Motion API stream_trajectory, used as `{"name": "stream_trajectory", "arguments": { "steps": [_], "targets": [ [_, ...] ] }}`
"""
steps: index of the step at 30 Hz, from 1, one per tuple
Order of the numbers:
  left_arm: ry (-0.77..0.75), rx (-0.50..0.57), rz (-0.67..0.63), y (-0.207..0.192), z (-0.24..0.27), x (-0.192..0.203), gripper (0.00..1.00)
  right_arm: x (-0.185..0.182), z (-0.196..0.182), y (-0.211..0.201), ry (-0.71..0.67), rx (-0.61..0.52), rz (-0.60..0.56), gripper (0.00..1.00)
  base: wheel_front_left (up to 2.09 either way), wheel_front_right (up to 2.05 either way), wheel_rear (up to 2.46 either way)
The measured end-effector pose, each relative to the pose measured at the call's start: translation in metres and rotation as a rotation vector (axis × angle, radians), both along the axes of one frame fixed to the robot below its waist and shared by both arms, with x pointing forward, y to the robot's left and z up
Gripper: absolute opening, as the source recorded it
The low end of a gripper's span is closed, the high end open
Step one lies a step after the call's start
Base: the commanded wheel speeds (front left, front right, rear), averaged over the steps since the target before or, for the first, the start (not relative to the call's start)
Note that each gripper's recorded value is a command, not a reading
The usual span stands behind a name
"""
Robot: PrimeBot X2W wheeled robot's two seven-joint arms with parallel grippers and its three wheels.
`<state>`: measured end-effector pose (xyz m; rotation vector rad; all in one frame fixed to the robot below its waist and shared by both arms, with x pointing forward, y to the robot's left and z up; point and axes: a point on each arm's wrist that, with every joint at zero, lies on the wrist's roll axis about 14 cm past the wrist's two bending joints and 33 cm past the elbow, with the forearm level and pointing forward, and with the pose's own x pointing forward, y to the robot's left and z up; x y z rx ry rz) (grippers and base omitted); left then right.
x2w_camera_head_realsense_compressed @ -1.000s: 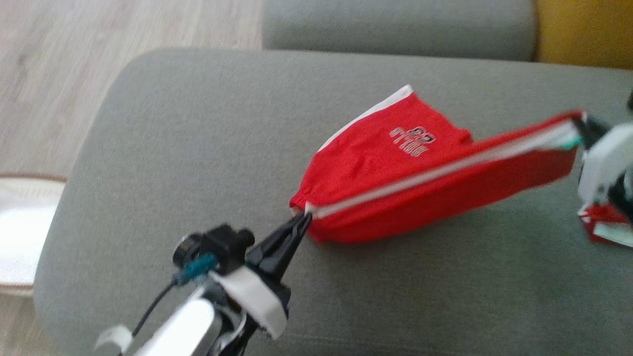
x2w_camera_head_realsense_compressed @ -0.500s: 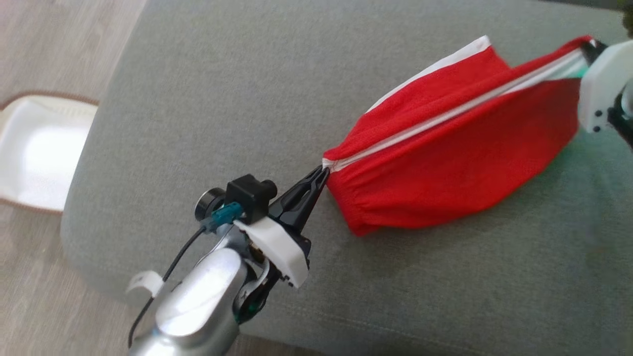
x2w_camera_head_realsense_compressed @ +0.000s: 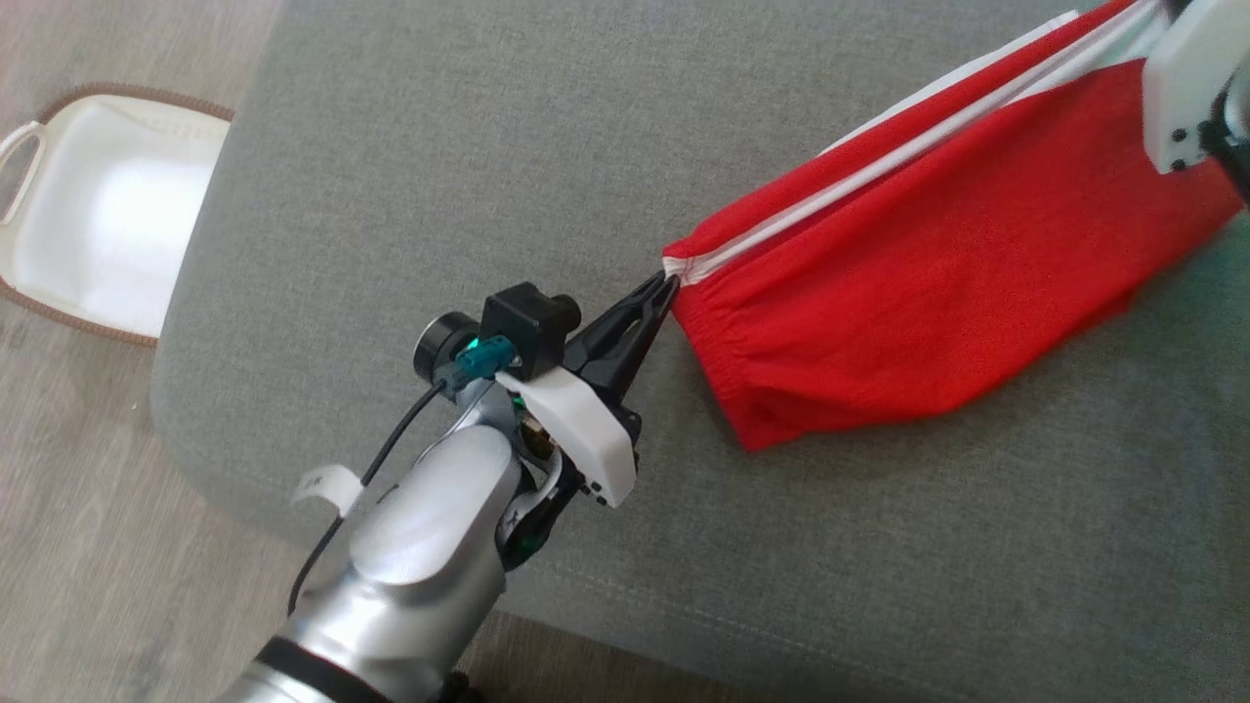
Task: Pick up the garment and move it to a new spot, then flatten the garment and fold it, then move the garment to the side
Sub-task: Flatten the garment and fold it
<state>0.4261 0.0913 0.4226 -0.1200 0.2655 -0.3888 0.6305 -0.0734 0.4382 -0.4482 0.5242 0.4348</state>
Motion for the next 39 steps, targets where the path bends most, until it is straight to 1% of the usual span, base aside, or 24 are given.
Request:
{"name": "stream_trajectory", "arguments": {
  "steps": [1,2,3,4,5,9,12,15,17,19,21,23,26,29,30,31,33,39],
  "targets": [
    [0.011,0.004,0.001,0.001,-0.004,0.001,0.00,0.001,-0.004,0.002,0.001,-0.012,0.009,0.95,0.00,0.00,0.00],
    [0.019,0.010,0.003,0.003,-0.006,0.001,0.01,0.001,-0.010,0.003,0.010,-0.023,0.014,1.00,0.00,0.00,0.00],
    [0.027,0.017,0.006,0.004,-0.009,0.002,0.37,0.000,-0.014,0.004,0.017,-0.030,0.017,1.00,0.00,0.00,0.00],
    [0.031,0.023,0.008,0.006,-0.011,0.003,0.89,-0.001,-0.017,0.005,0.019,-0.031,0.020,1.00,0.00,0.00,0.00],
    [0.030,0.022,0.012,0.007,-0.011,0.003,1.00,-0.003,-0.020,0.003,0.024,-0.034,0.019,1.00,0.00,0.00,0.00],
    [0.040,0.028,0.023,0.008,-0.013,0.003,1.00,-0.009,-0.021,-0.004,0.024,-0.025,0.003,1.00,0.00,0.00,0.00],
    [0.007,0.018,0.046,0.011,-0.001,0.008,1.00,-0.013,-0.011,-0.007,-0.006,0.007,-0.010,1.00,0.00,0.00,0.00],
    [-0.048,0.014,0.071,0.014,0.017,0.012,1.00,-0.014,0.012,-0.006,-0.069,0.099,-0.033,1.00,0.00,0.00,0.00],
    [-0.086,0.001,0.093,0.017,0.030,0.013,1.00,-0.019,0.029,0.000,-0.119,0.155,-0.029,1.00,0.00,0.00,0.00],
    [-0.119,-0.014,0.131,0.024,0.042,0.012,1.00,-0.030,0.039,0.008,-0.154,0.211,-0.019,1.00,0.00,0.00,0.00],
    [-0.139,-0.051,0.185,0.032,0.051,0.009,1.00,-0.044,0.045,0.011,-0.181,0.262,-0.016,1.00,0.00,0.00,0.00],
    [-0.162,-0.096,0.237,0.040,0.062,0.004,1.00,-0.056,0.051,0.008,-0.197,0.344,-0.053,1.00,0.00,0.00,0.00],
    [-0.216,-0.148,0.292,0.047,0.082,-0.002,1.00,-0.072,0.070,0.005,-0.263,0.431,-0.075,1.00,0.00,0.00,0.00],
    [-0.270,-0.188,0.339,0.054,0.101,-0.006,1.00,-0.086,0.091,0.002,-0.334,0.492,-0.083,1.00,0.00,0.00,0.00],
    [-0.270,-0.188,0.339,0.054,0.101,-0.006,1.00,-0.086,0.091,0.002,-0.334,0.492,-0.083,1.00,0.00,0.00,0.00],
    [-0.296,-0.208,0.371,0.060,0.109,-0.010,1.00,-0.097,0.100,-0.001,-0.375,0.523,-0.085,1.00,0.00,0.00,0.00],
    [-0.311,-0.219,0.389,0.063,0.113,-0.015,1.00,-0.109,0.104,-0.007,-0.405,0.537,-0.089,1.00,0.00,0.00,0.00],
    [-0.332,-0.243,0.420,0.068,0.116,-0.033,1.00,-0.144,0.106,-0.046,-0.485,0.564,-0.172,1.00,0.00,0.00,0.00]
  ]
}}
